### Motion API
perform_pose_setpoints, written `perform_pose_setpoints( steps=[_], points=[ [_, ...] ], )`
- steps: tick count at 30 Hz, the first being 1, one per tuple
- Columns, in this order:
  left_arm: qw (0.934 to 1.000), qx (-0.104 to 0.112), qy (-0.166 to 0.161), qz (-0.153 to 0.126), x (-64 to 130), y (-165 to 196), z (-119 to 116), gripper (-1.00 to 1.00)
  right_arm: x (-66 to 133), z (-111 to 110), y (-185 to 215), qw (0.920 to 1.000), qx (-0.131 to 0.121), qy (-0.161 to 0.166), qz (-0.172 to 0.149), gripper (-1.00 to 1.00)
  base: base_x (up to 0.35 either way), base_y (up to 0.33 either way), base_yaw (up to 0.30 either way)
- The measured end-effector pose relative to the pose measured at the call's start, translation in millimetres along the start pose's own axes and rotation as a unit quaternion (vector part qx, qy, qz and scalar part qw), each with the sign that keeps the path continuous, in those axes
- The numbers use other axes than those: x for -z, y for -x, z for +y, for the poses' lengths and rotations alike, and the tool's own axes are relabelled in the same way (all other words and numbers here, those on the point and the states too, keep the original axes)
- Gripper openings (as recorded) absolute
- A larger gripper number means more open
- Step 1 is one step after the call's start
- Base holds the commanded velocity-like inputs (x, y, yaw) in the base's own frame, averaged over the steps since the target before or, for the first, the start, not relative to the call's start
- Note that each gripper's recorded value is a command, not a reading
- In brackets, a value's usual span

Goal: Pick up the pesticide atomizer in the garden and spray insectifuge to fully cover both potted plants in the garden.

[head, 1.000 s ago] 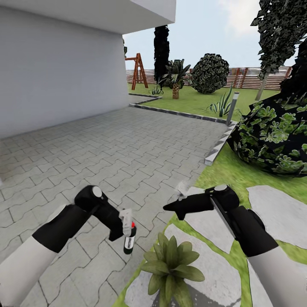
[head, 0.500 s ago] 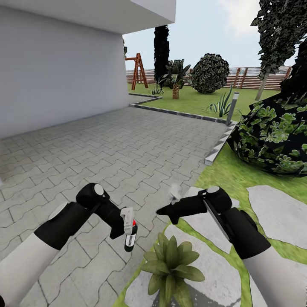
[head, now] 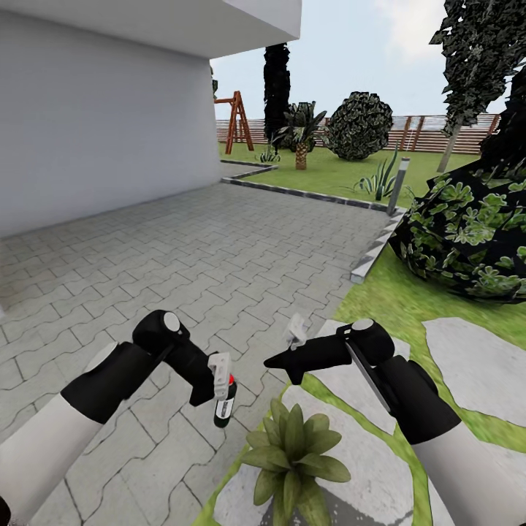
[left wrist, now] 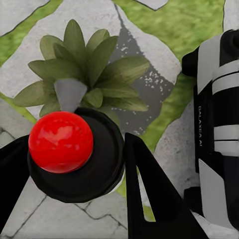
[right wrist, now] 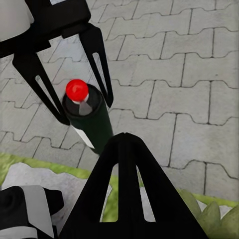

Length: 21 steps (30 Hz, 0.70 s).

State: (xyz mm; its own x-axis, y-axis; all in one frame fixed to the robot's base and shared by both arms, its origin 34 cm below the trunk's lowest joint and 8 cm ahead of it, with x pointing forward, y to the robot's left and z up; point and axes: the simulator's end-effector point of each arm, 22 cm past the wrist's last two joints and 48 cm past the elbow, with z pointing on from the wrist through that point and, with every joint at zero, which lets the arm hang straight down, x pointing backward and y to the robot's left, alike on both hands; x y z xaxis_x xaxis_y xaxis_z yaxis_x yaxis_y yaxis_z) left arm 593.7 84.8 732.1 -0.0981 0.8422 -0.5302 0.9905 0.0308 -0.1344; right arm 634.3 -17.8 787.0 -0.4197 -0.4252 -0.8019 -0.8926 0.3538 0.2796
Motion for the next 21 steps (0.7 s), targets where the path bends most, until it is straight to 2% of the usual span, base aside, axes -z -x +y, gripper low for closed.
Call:
perform_pose_setpoints(
  steps=[15, 21],
  points=[
    [1.0, -0.003, 0.001, 0.001, 0.5, 1.8, 0.8, -1.0, -0.6, 0.7, 0.6, 1.0, 0.0, 0.001, 0.0, -1.0, 0.0, 0.0, 0.0],
    [1.0, -0.004, 0.004, 0.0, 2.4, 3.7, 2.7, -1.0, -7.5, 9.2, 0.8, 0.9999, 0.006, 0.01, 0.004, -1.0, 0.0, 0.0, 0.0]
  ],
)
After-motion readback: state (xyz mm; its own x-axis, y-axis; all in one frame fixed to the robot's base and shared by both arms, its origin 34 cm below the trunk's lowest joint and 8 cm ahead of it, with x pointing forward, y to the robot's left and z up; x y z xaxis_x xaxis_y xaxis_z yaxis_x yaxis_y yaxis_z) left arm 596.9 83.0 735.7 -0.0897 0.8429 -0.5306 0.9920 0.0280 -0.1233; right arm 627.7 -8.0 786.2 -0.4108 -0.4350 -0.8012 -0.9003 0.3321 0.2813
